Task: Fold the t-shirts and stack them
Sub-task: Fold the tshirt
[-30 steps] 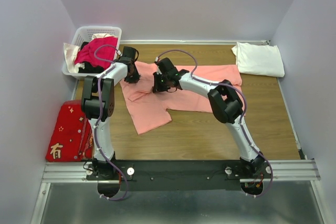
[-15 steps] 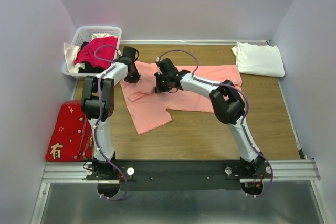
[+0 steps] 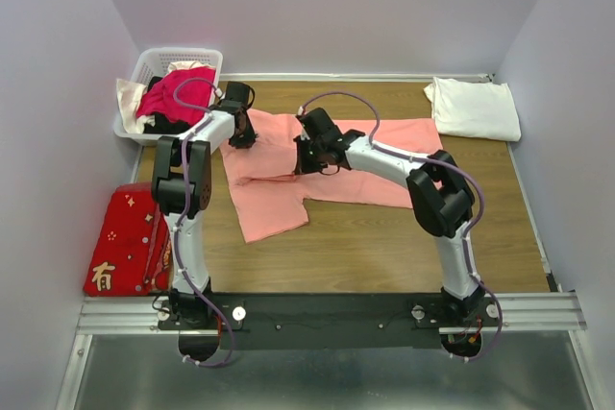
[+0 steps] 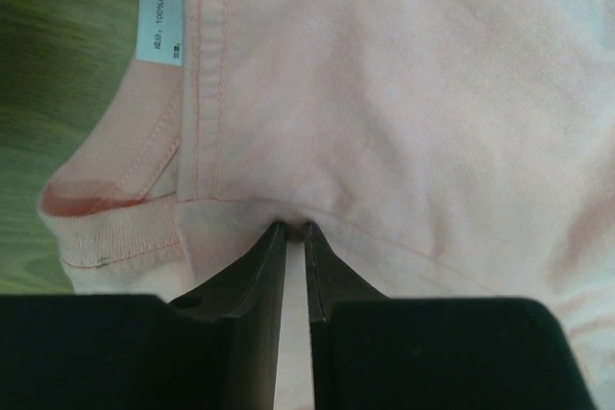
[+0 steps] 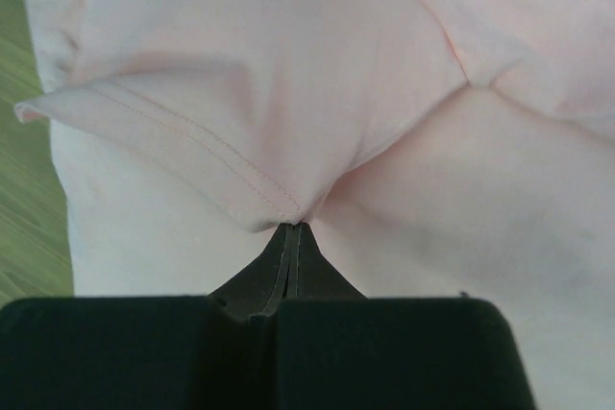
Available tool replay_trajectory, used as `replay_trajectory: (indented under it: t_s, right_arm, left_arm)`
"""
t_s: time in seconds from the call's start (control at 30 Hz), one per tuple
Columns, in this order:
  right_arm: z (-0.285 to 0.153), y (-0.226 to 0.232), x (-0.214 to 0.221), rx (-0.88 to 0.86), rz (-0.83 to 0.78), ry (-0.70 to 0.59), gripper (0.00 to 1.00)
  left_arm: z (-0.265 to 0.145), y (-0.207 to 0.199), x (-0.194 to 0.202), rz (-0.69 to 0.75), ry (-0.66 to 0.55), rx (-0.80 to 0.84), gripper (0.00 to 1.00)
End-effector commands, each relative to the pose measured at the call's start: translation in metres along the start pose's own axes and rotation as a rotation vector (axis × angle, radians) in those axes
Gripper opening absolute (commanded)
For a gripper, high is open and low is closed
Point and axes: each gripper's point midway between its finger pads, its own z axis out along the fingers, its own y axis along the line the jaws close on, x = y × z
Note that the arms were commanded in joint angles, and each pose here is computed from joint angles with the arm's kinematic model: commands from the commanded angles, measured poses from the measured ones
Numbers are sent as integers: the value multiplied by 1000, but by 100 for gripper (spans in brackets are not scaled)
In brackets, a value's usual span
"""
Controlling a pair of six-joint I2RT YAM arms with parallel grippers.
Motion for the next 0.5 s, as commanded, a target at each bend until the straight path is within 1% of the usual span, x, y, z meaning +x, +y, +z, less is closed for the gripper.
replay_trajectory:
  t_s: [0.0, 0.13, 0.27, 0.3, 0.33, 0.37, 0.43, 0.47]
  right_arm:
    - [-7, -3, 34, -2, 22, 89, 1]
    - [-9, -7, 52, 6, 33, 132, 1]
    - [-14, -10, 54, 24, 33, 135, 1]
    - [-16, -12, 55, 40, 31, 141, 4]
    - [-21, -13, 51, 52, 29, 128, 13]
    - [-23, -18, 47, 82, 27, 115, 26]
    - [-32, -24, 44, 123, 23, 100, 41]
    - [-41, -30, 34, 167, 18, 59, 51]
  left_arm:
    - [22, 28, 22, 27, 80, -104, 22]
    - [21, 27, 18, 29, 71, -108, 22]
    - [20, 26, 16, 31, 68, -104, 22]
    - [19, 26, 15, 32, 65, -103, 22]
    - [19, 25, 14, 39, 63, -98, 22]
    - [15, 24, 11, 44, 56, -92, 22]
    - [10, 24, 8, 50, 39, -89, 22]
    - [1, 23, 1, 60, 14, -81, 22]
